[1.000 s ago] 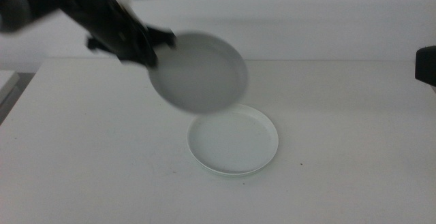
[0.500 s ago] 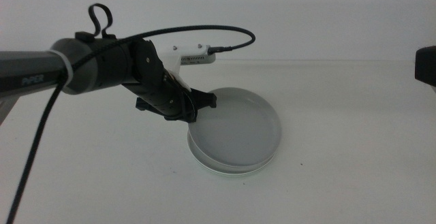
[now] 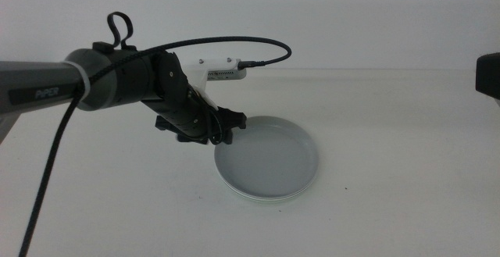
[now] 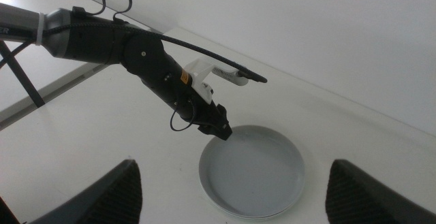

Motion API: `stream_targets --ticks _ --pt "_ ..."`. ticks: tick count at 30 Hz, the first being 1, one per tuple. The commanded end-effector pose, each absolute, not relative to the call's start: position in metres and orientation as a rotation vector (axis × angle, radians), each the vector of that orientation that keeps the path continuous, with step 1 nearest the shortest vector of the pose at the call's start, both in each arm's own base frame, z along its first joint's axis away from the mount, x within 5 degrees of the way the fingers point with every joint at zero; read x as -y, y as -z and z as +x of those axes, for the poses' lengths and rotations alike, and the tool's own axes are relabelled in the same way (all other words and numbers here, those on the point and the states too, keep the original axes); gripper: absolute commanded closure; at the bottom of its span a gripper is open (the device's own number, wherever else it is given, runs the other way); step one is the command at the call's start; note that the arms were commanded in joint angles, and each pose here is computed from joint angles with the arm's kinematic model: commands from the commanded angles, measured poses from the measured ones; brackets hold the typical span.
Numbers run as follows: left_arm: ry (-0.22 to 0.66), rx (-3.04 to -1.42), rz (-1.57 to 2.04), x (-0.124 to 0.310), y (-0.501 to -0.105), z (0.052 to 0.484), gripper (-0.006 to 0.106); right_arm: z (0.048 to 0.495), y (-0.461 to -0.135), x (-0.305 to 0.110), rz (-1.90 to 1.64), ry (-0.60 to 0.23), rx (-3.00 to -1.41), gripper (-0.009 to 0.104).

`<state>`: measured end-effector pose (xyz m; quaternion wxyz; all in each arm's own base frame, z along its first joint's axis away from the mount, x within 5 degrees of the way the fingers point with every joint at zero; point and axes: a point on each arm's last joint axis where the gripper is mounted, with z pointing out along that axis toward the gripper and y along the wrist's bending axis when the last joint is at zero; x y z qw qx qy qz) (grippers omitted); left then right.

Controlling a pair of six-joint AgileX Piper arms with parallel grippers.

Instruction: Stack the three bowls on top of each other.

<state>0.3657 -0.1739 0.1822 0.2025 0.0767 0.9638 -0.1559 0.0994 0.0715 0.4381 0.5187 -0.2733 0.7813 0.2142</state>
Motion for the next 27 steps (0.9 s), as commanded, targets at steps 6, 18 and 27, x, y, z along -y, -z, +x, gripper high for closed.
stream_targets --ticks 6,18,27 --pt "0.423 -2.534 0.356 0.156 -0.246 0.353 0.007 0.099 -0.439 -0.07 -0.65 -0.504 -1.861 0.008" --pt "0.313 -2.031 0.404 0.078 -0.39 0.187 0.007 0.099 -0.439 -0.07 -0.65 -0.504 -1.861 0.008" --pt "0.337 -1.904 0.33 0.047 -0.401 0.109 0.007 0.099 -0.439 -0.07 -0.65 -0.504 -1.861 0.008"
